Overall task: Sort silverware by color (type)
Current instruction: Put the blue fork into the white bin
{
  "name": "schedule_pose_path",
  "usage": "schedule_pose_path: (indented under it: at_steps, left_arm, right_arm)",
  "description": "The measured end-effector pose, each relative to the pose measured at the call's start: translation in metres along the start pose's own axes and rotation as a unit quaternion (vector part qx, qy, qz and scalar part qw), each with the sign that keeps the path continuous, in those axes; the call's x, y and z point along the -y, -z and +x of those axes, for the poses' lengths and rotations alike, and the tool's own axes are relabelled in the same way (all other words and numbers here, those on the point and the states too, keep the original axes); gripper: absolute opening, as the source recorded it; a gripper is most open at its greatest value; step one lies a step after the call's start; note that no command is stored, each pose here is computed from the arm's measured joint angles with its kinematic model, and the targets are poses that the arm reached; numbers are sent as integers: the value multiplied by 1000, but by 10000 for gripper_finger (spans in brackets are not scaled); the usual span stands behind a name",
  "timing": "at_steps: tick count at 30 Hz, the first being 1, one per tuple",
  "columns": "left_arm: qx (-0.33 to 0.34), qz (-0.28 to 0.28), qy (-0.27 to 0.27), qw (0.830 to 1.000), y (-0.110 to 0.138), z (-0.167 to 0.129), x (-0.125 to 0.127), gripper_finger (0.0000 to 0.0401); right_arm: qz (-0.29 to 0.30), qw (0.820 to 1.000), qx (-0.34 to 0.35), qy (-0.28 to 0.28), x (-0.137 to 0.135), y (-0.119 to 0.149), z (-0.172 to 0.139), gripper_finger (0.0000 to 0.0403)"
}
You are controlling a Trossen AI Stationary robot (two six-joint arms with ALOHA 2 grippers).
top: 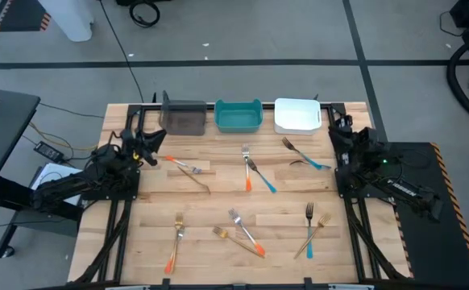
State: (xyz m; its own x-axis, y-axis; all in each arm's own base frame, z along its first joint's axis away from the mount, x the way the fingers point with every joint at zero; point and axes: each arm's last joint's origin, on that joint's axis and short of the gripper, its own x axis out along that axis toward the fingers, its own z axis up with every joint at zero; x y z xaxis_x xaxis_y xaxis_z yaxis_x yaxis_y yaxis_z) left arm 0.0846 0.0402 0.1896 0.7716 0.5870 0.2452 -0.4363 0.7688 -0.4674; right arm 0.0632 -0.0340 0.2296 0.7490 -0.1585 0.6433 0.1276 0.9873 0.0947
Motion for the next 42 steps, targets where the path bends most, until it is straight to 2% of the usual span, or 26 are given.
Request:
schedule_pose_path:
  at_steps: [4, 7, 11, 16, 19, 20, 24, 28, 30, 33, 36, 39, 42]
  left_arm:
    - [14, -57, -24, 998, -1, 0, -1, 64]
    - [13, -48, -25, 998, -1, 0, -1, 64]
    - [15, -27, -24, 999, -1, 0, -1, 64]
    - [38, -42, -18, 998, -6, 0, 0, 64]
    - [84, -90, 6, 992, -16, -1, 5, 64]
    - [90, -88, 12, 992, -22, -1, 8, 64]
    - [132, -29, 55, 989, -63, -4, 28, 63]
    - [125, 69, 35, 989, -100, -1, 45, 63]
    - [101, 126, 13, 987, -115, 2, 52, 63]
    - [46, 197, -33, 979, -128, 8, 59, 63]
    - [6, 229, -60, 971, -135, 15, 63, 64]
    - [-45, 249, -69, 965, -129, 22, 62, 64]
    - [-87, 250, -66, 962, -120, 29, 61, 64]
  right_arm:
    - [38, 999, 8, 3, 0, -1, 0, 88]
    - [38, 999, 29, 7, -1, -5, 0, 88]
    - [67, 997, 32, 9, -1, -5, 0, 88]
    - [102, 991, 46, 75, 5, -2, 1, 88]
    - [93, 989, 59, 104, 6, -11, 8, 88]
    - [81, 989, 62, 106, 5, -16, 12, 88]
    - [33, 992, 33, 115, 3, -40, 36, 88]
    - [-9, 985, -80, 154, 7, -57, 68, 88]
    - [-25, 970, -165, 176, 12, -58, 83, 88]
    - [-31, 935, -283, 212, 21, -54, 101, 88]
    - [-28, 888, -388, 245, 29, -44, 110, 88]
    - [-13, 844, -469, 259, 36, -31, 115, 88]
    - [2, 814, -522, 257, 38, -19, 118, 91]
